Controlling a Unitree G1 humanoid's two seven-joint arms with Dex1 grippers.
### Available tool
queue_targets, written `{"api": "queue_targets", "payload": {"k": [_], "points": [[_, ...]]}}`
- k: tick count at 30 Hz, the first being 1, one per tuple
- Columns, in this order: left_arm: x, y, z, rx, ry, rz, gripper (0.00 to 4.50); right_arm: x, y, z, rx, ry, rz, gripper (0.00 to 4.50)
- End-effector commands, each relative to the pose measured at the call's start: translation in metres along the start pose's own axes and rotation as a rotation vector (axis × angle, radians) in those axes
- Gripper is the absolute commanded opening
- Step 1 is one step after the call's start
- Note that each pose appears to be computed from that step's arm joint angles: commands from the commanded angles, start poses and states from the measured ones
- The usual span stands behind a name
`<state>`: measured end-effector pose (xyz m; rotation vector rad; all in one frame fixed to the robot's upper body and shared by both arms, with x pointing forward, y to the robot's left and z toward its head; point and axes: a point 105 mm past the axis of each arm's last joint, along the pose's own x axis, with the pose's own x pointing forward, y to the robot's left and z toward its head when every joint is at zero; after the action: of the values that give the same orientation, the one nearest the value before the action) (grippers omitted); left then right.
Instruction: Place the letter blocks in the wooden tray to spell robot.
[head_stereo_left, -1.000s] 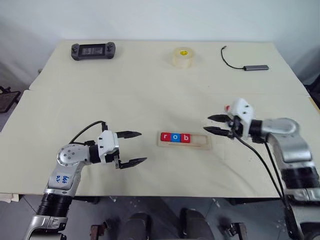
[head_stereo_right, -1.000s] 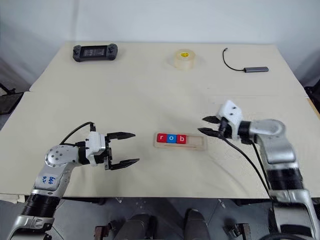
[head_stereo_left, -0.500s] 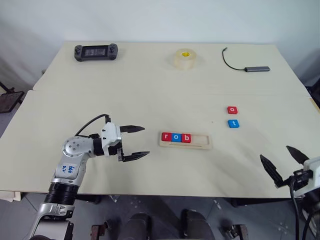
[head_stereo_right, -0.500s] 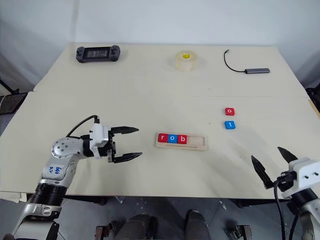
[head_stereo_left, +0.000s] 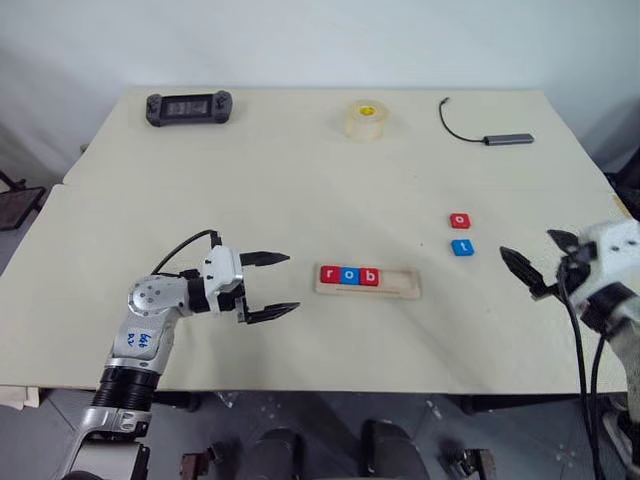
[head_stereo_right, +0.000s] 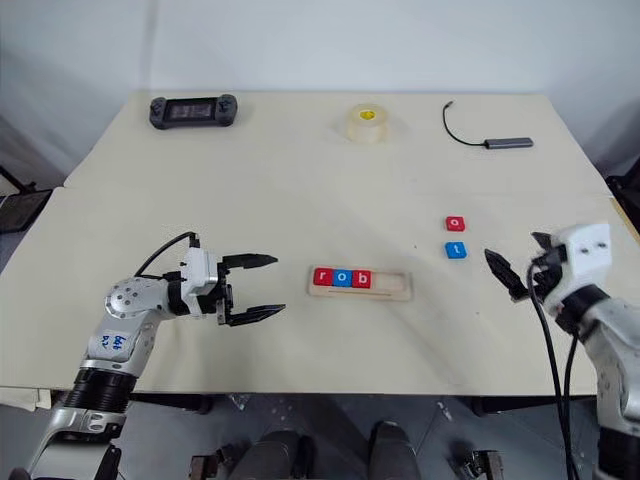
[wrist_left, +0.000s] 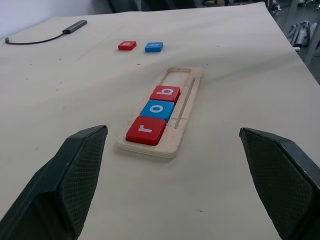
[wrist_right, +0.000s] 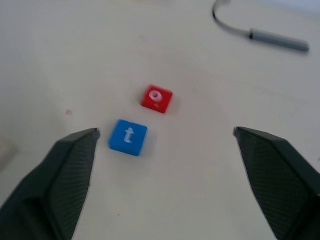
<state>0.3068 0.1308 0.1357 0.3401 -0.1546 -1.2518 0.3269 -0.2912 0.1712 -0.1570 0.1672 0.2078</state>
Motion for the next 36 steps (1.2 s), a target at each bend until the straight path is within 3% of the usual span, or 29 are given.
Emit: {"api": "queue_targets", "payload": {"k": [1, 7, 19, 29, 32, 36], "points": [[0.003, -0.002, 0.008, 0.032, -0.023, 0.001, 4.5, 0.024, -0.005, -0.006, 0.034, 0.144, -0.049, 4.49], [0.005, -0.002, 0.009, 0.037, -0.031, 0.011, 4.5, 0.053, 0.002, 0.006, 0.075, 0.206, -0.042, 4.49], [0.005, -0.007, 0.009, 0.025, -0.029, 0.016, 4.5, 0.082, 0.002, 0.024, 0.058, 0.198, -0.106, 4.49], [0.006, -0.004, 0.012, 0.04, -0.031, 0.015, 4.5, 0.117, -0.002, 0.01, 0.178, 0.251, -0.194, 4.49], [0.005, -0.004, 0.012, 0.043, -0.027, 0.02, 4.5, 0.12, 0.004, 0.007, 0.19, 0.277, -0.18, 3.87], [0.004, -0.005, 0.012, 0.043, -0.027, 0.028, 4.5, 0.121, 0.012, 0.003, 0.209, 0.292, -0.167, 2.52]]}}
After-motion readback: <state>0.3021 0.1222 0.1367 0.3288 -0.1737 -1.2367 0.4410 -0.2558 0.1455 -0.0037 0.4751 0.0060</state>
